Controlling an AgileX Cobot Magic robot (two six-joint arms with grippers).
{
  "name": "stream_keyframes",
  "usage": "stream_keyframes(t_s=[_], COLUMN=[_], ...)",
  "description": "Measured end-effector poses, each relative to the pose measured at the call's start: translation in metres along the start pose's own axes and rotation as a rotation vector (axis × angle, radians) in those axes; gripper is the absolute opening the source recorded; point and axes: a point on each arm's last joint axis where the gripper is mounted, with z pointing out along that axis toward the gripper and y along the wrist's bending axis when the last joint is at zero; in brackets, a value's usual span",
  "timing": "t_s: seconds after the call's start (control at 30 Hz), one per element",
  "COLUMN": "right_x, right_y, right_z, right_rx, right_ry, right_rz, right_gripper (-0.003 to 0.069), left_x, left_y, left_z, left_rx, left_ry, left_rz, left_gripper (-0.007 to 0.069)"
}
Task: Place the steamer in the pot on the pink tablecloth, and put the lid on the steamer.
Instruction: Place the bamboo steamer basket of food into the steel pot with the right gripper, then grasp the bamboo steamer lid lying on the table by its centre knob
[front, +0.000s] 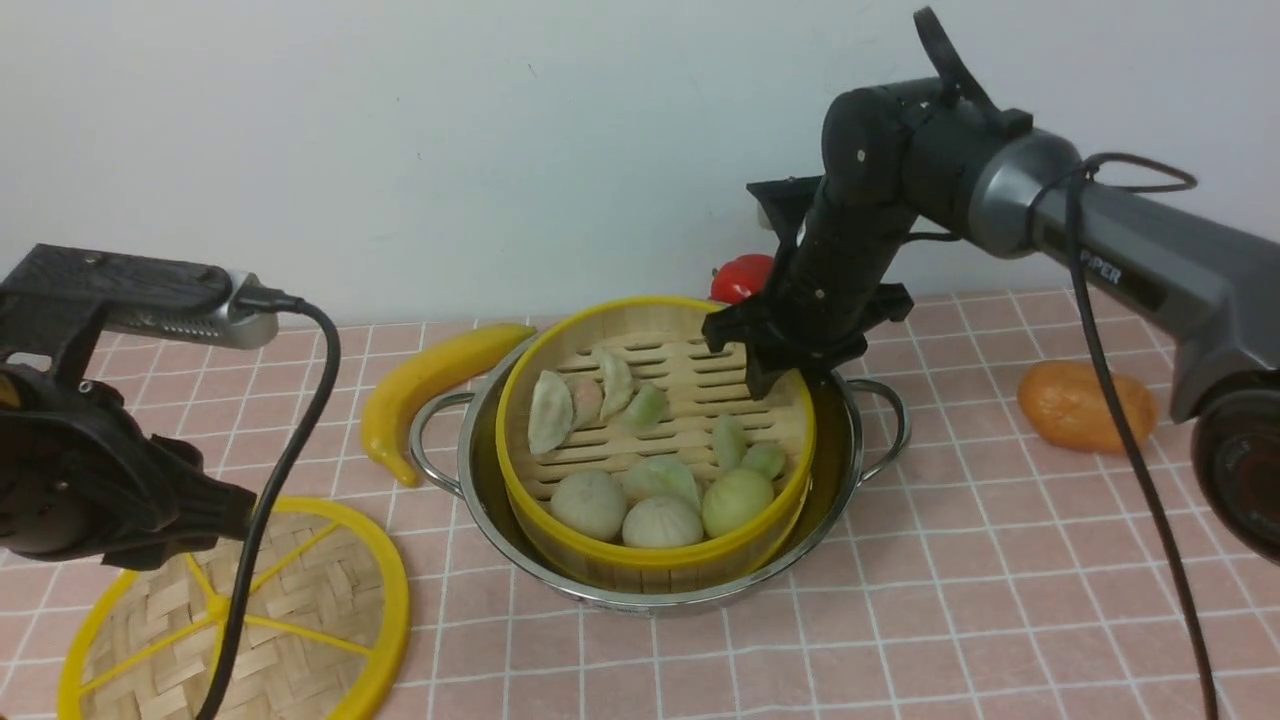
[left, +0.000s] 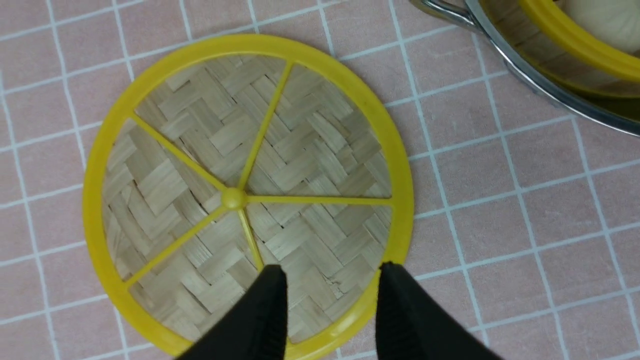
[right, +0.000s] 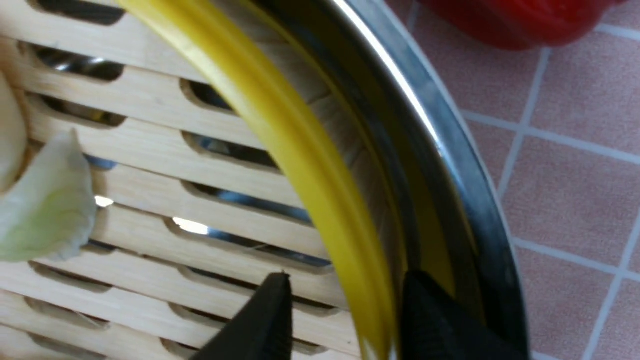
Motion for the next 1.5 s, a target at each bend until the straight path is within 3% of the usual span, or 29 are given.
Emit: stream_keyframes(t_s=[0.17, 0.37, 0.57, 0.73, 1.07, 1.5], right_x=[0.000, -0.006, -0.004, 0.010, 0.106, 0.236], right_y=[0.000, -0.003, 0.003, 0.009, 0.018, 0.004], right_z=[-0.002, -0.039, -0.136, -0.207, -0.395, -0.513], right_rx=[0.005, 0.084, 0.106, 0.083, -0.087, -0.171], right_ry=[-0.005, -0.095, -0.292, -0.430, -0.817, -1.150], right_rz=[-0.003, -0.053, -0.090, -0.128, -0.201, -0.271], right_gripper=[0.0349, 0.0351, 0.0351, 0.0351, 0.0351, 0.0351], left_x=[-0.004, -0.008, -0.006, -0.006, -0.010, -0.003], left_y=[0.001, 0.006, 0.030, 0.040, 0.040, 0.041], left_z=[0.008, 0.033, 0.066, 0.081, 0.116, 0.159], left_rx=[-0.008, -0.046, -0.166, -0.147, -0.082, -0.072], left_ry=[0.005, 0.093, 0.205, 0.224, 0.241, 0.335], left_rz=[0.003, -0.057, -0.220, -0.289, -0.320, -0.314], left_gripper=[0.0244, 0.0244, 0.0244, 0.0244, 0.0244, 0.0244])
